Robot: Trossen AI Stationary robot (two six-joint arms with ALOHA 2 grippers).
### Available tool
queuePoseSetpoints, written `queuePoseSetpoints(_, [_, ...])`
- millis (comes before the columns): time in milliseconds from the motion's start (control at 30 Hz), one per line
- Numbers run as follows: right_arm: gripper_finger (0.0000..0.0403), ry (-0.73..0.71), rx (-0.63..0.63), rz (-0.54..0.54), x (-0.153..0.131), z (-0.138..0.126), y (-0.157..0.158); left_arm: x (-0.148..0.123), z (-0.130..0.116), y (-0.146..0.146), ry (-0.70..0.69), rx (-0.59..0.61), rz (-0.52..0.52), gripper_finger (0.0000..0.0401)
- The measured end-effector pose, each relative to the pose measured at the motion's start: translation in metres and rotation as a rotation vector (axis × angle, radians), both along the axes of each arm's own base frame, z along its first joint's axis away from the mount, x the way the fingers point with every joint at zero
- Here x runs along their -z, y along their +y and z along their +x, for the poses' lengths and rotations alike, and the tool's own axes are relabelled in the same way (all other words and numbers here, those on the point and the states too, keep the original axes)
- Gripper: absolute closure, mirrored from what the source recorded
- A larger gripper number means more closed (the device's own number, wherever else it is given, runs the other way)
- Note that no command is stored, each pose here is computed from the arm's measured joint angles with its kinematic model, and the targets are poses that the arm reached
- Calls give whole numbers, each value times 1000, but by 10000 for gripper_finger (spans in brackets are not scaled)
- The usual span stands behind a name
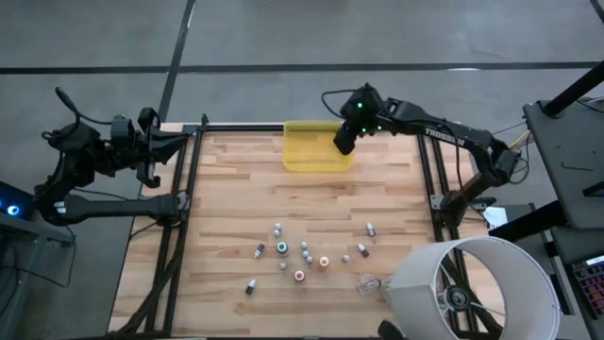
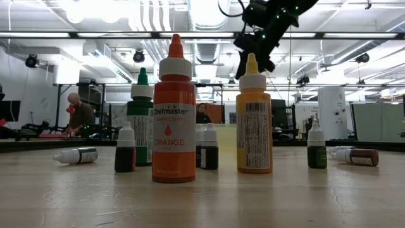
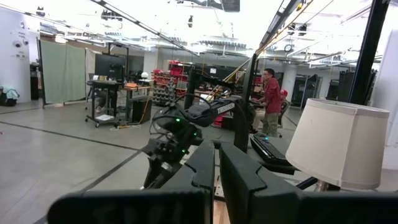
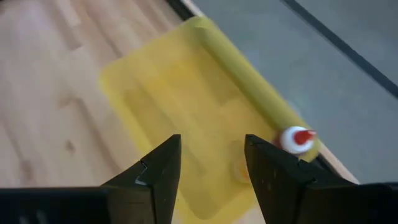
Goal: Pick & Place food coloring
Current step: Put the large yellow food coloring bottle into the yellow bin
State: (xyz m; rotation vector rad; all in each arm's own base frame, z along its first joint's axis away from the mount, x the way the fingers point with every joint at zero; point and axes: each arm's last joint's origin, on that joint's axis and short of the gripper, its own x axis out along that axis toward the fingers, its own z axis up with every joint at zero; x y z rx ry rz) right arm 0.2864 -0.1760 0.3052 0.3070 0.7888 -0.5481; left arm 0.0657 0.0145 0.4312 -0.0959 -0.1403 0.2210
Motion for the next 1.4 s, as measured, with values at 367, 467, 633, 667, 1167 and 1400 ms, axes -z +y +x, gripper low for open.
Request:
queuePoseSetpoints(367, [214,-44,-298,51,-2,27,54,0,0,0,0,0,0,401])
queuePoseSetpoints(467, [211,-38,-377,26,-2,33,69,0,0,0,0,1,0,401])
queuePoseSetpoints(633, [207,-25,-503,-16,-2,40,91,0,0,0,0,0,0,401])
queuePoseSetpoints(667, [207,-30,-533,-15,-2,41,95,0,0,0,0,0,0,401])
queuePoseSetpoints(1167, [206,-106,-816,23,-4,55,163,0,0,0,0,0,0,401])
queuePoseSetpoints(1400, [206,-97,-892,34,3,61,190,0,0,0,0,0,0,401])
